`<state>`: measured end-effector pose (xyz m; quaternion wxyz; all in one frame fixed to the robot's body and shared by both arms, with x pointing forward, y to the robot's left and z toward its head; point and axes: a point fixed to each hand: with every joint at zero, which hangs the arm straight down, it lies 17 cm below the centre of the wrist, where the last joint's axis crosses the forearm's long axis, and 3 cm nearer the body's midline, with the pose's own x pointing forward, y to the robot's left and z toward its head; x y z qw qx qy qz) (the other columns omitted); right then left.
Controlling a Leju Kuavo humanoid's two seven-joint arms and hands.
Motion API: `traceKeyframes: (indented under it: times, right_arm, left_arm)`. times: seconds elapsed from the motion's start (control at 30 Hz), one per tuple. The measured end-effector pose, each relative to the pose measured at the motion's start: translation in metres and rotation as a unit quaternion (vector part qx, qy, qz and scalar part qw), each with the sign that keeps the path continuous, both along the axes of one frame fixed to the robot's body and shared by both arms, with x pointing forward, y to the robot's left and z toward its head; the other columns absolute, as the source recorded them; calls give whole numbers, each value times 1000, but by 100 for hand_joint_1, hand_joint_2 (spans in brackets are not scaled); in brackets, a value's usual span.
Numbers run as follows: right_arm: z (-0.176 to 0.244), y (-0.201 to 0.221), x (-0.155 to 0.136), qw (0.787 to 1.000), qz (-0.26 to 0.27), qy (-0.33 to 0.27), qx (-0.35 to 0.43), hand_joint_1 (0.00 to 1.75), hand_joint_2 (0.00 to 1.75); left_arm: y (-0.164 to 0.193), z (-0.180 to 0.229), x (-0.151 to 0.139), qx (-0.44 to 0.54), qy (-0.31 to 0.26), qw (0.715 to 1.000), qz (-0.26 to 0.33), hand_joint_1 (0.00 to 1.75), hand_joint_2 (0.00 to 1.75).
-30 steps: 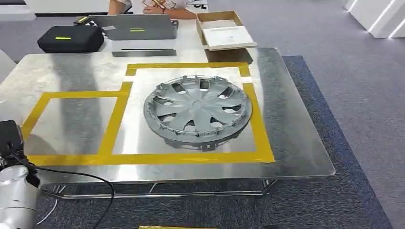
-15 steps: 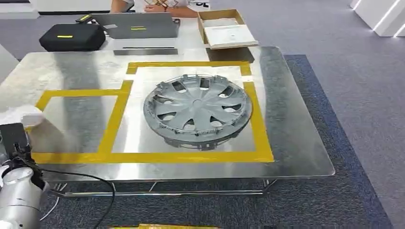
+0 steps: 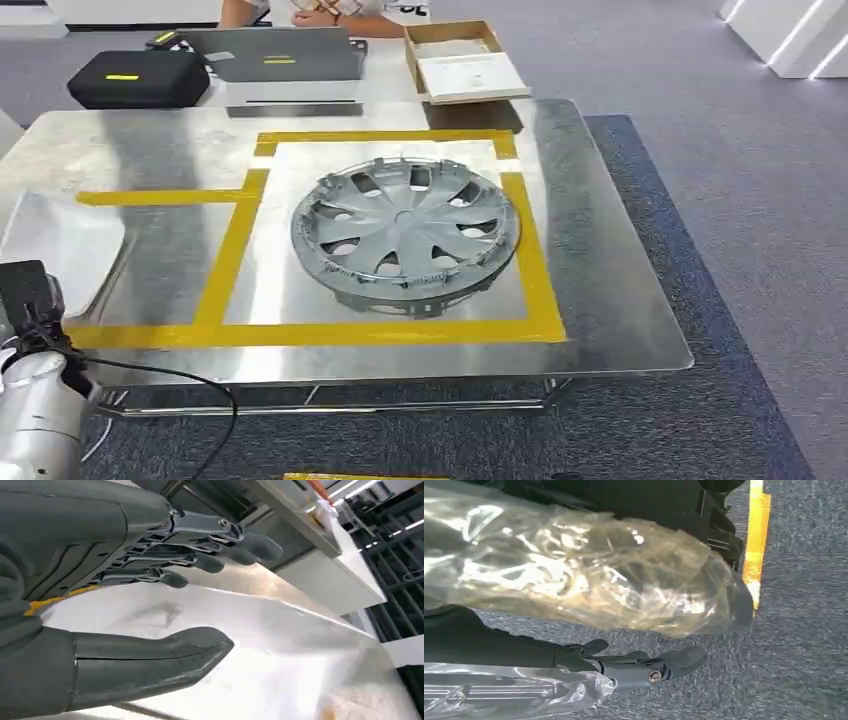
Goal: Take the parts from the cabinet and place them on the table.
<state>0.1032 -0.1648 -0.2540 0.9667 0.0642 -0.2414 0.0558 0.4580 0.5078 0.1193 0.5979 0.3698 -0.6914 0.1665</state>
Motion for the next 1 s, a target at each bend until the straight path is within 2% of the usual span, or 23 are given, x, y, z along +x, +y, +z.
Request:
traceKeyframes:
  times: [0.33, 0.37, 0.57, 0.9, 1.0]
  right_arm:
    - [0, 1, -1, 1000, 8, -3, 0, 0, 0]
    - [1, 1, 0, 1000, 9, -4, 0, 0, 0]
    - [1, 0, 4, 1000, 12, -8, -1, 0, 0]
    - [2, 1, 7, 1000, 15, -10, -1, 0, 0]
    - [2, 1, 8, 1000, 15, -11, -1, 0, 0]
  left_arm:
    - [-2, 10, 1, 23, -16, 1000, 0, 0, 175]
    - [-2, 14, 3, 29, -20, 999, 0, 0, 0]
    - [-11, 40, 19, 34, -56, 998, -16, 0, 0]
    - [-55, 128, 40, 94, -127, 987, -23, 0, 0]
    - [-64, 142, 43, 96, -142, 985, -30, 0, 0]
